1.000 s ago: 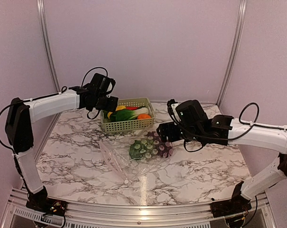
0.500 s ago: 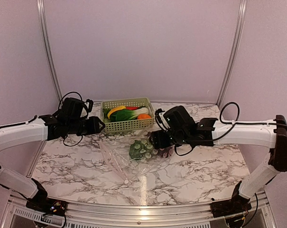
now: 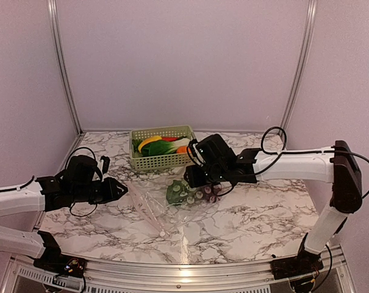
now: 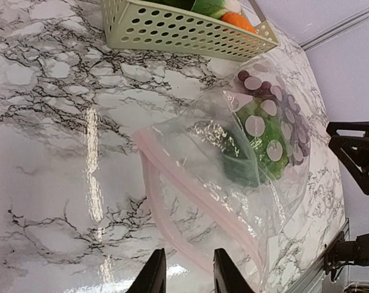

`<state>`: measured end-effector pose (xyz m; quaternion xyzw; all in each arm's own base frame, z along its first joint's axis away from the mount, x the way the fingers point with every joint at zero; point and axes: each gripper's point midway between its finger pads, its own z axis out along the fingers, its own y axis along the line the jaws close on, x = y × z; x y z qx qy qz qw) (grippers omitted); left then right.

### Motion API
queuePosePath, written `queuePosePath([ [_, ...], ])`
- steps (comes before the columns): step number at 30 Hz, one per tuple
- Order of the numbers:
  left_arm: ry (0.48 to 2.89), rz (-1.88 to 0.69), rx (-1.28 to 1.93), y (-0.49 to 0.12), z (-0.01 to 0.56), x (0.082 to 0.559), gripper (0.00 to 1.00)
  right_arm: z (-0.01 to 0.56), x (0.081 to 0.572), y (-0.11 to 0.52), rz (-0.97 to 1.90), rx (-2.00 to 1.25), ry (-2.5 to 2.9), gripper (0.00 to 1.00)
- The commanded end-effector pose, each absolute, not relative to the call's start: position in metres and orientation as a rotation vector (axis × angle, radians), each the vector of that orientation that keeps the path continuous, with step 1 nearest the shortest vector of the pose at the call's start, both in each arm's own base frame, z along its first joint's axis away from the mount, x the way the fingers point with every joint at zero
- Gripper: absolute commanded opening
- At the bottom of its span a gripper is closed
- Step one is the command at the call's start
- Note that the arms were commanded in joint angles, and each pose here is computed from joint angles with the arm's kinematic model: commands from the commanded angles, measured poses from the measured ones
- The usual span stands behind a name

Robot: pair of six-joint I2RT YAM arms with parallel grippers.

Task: Open the zip-top bag and remove the fake food
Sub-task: Adjust the fake vegetable in the zipper food storage bag.

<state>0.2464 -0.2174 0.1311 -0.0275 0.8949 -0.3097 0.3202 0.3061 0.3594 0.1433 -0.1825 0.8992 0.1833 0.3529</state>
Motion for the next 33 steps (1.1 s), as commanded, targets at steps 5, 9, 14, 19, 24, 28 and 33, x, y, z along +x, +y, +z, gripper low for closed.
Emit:
queuePosePath([
  [5, 2.325, -0.919, -0.141, -0.239, 0.121, 0.237, 0.25, 0.149, 0.329, 0.375, 0.484, -0.405, 2.32, 0.41],
  [9, 2.29, -1.004, -0.156, -0.256, 0.127, 0.24, 0.24, 0.143, 0.337, 0.373, 0.487, -0.379, 2.324, 0.35],
  [14, 2.312, -1.044, -0.152, -0.272, 0.119, 0.243, 0.21, 0.131, 0.347, 0.379, 0.477, -0.376, 2.341, 0.25],
  [19, 2.311, -1.073, -0.166, -0.282, 0.112, 0.248, 0.19, 0.118, 0.356, 0.375, 0.399, -0.347, 2.357, 0.17],
  [24, 2.322, -1.08, -0.168, -0.288, 0.11, 0.25, 0.19, 0.098, 0.357, 0.371, 0.349, -0.33, 2.391, 0.11],
  [28, 2.328, -1.058, -0.182, -0.282, 0.107, 0.248, 0.18, 0.086, 0.354, 0.374, 0.371, -0.347, 2.41, 0.09],
  [33, 2.343, -1.033, -0.211, -0.272, 0.098, 0.242, 0.19, 0.074, 0.349, 0.374, 0.365, -0.363, 2.431, 0.08],
])
